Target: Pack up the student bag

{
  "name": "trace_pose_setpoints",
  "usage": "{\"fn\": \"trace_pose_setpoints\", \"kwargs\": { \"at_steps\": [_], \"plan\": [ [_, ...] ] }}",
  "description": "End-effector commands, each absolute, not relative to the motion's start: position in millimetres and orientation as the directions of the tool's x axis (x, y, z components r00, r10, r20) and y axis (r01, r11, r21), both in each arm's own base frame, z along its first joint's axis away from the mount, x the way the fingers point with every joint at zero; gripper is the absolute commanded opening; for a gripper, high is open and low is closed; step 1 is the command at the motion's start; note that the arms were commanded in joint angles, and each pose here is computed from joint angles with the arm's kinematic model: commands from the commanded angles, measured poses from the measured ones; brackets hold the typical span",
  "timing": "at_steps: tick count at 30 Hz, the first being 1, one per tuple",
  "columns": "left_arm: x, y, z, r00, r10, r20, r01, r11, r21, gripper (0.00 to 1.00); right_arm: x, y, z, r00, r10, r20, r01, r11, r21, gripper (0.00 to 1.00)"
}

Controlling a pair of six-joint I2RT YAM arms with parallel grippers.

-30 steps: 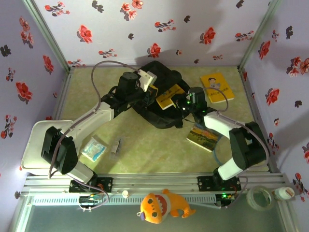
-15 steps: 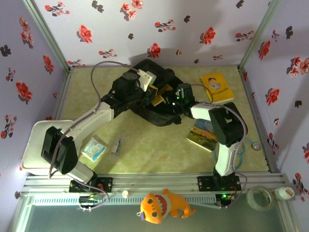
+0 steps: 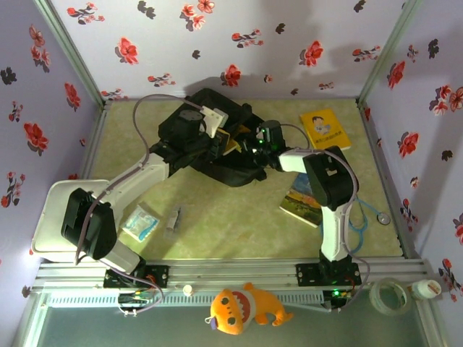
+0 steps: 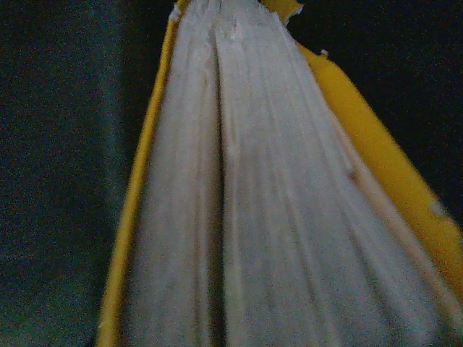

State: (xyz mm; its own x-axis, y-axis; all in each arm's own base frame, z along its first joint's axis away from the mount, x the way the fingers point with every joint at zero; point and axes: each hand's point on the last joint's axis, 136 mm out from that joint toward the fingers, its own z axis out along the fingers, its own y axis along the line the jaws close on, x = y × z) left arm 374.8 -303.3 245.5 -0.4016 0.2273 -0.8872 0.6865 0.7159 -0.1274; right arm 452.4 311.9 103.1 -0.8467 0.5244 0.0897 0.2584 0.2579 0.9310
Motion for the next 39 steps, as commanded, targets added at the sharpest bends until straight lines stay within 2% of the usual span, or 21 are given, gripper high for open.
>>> {"fn": "trace_pose_setpoints", "kwargs": {
  "at_steps": [1, 6, 11, 15, 20, 23, 27, 32, 39],
  "plan": [
    [383.4, -301.7, 263.5, -0.349, 0.178, -0.920, 0.683, 0.720, -0.120, 0.00, 423.6, 314.8, 139.2, -0.911, 0.407, 0.071, 0.175, 0.225, 0.959, 0.11],
    [383.8, -300.6, 269.0, -0.339, 0.166, -0.926, 0.684, 0.719, -0.122, 0.00, 403.1, 310.8, 135.2, -0.939, 0.342, 0.029, 0.140, 0.304, 0.942, 0.11],
    [373.8, -304.8, 283.3, -0.313, 0.147, -0.938, 0.721, 0.679, -0.135, 0.00, 416.8, 314.1, 129.2, -0.937, 0.348, -0.008, 0.131, 0.376, 0.917, 0.11],
    [366.2, -305.7, 290.6, -0.300, 0.136, -0.944, 0.741, 0.656, -0.141, 0.00, 439.8, 325.4, 136.2, -0.922, 0.385, -0.047, 0.109, 0.373, 0.922, 0.12],
    [362.7, -302.4, 289.7, -0.302, 0.133, -0.944, 0.740, 0.657, -0.144, 0.00, 470.1, 340.5, 147.1, -0.892, 0.448, -0.055, 0.083, 0.283, 0.955, 0.13],
    [362.1, -299.5, 290.5, -0.305, 0.121, -0.944, 0.735, 0.661, -0.152, 0.00, 483.0, 346.3, 144.1, -0.879, 0.474, -0.062, 0.079, 0.272, 0.959, 0.15],
    [366.4, -293.0, 287.3, -0.318, 0.111, -0.941, 0.718, 0.677, -0.163, 0.00, 489.0, 344.0, 131.8, -0.862, 0.502, -0.068, 0.107, 0.312, 0.944, 0.22],
    [379.3, -278.1, 270.4, -0.355, 0.117, -0.928, 0.661, 0.733, -0.160, 0.00, 475.2, 331.3, 140.4, -0.856, 0.511, -0.083, 0.120, 0.351, 0.929, 0.44],
    [400.1, -249.9, 236.4, -0.454, 0.101, -0.885, 0.554, 0.810, -0.192, 0.00, 419.9, 292.2, 165.6, -0.846, 0.523, -0.104, 0.154, 0.427, 0.891, 0.57]
  ]
}}
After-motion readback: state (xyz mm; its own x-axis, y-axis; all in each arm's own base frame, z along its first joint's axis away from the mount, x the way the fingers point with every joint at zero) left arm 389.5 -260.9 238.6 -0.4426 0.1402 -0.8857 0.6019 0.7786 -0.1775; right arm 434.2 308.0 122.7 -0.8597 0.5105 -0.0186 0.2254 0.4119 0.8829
